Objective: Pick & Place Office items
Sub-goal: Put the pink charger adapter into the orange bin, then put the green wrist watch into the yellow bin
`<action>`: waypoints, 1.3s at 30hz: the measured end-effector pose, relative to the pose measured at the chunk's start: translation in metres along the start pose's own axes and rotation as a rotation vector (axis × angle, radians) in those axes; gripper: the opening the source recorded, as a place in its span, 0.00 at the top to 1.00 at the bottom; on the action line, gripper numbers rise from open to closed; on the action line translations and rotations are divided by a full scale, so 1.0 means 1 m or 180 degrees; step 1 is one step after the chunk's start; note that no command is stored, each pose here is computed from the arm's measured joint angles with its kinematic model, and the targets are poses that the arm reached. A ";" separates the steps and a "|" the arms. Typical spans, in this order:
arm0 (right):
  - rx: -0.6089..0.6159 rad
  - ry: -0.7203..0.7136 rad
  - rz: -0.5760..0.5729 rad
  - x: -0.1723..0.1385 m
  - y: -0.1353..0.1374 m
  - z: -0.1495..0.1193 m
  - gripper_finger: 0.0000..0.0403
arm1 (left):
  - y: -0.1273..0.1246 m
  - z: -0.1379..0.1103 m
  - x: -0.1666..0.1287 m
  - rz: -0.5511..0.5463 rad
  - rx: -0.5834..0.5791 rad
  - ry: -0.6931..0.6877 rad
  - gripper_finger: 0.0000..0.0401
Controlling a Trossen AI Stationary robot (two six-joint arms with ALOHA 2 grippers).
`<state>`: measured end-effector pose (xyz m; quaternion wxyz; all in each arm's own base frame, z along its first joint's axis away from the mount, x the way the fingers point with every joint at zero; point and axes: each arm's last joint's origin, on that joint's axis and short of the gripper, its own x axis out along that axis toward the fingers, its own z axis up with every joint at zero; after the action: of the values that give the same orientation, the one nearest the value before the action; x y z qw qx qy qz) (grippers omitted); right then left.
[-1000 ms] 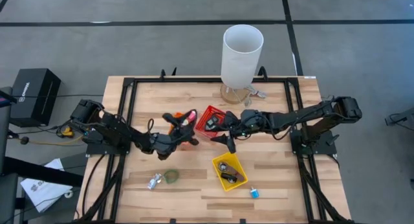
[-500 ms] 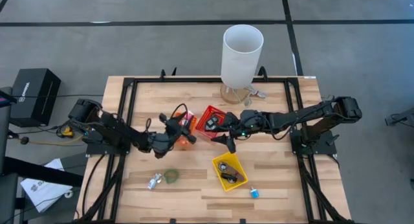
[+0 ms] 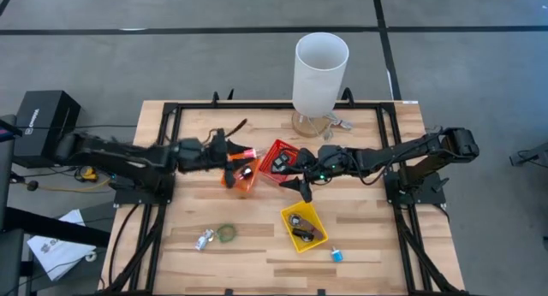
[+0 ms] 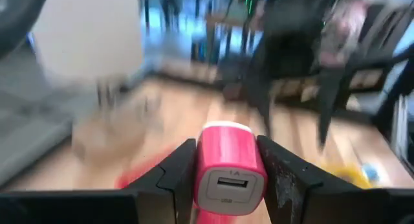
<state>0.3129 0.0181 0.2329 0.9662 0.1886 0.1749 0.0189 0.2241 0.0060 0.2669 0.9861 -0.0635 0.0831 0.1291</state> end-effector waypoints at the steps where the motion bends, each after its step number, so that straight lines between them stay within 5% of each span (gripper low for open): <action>1: 0.0000 -0.0001 0.0000 0.000 0.000 0.000 0.48 | 0.007 -0.003 -0.004 -0.0001 -0.0102 0.0196 0.67; 8: -0.0005 -0.0012 0.0005 0.000 0.000 0.000 0.48 | 0.024 -0.034 -0.015 0.0201 0.0001 0.1335 0.67; 16: -0.0008 -0.0014 0.0001 0.000 0.000 0.001 0.48 | 0.021 -0.074 0.012 0.0413 0.0284 0.2025 0.66; 28: -0.0004 -0.0011 -0.0008 0.000 -0.001 0.001 0.48 | 0.024 -0.097 0.025 0.0756 0.0461 0.2358 0.64; 39: 0.0000 -0.0005 -0.0007 0.000 -0.001 0.000 0.48 | 0.024 -0.100 0.027 0.0686 0.0427 0.2403 0.55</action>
<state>0.3129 0.0173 0.2331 0.9663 0.1884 0.1743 0.0177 0.2292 0.0206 0.1615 0.8690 -0.0328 0.4542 0.1937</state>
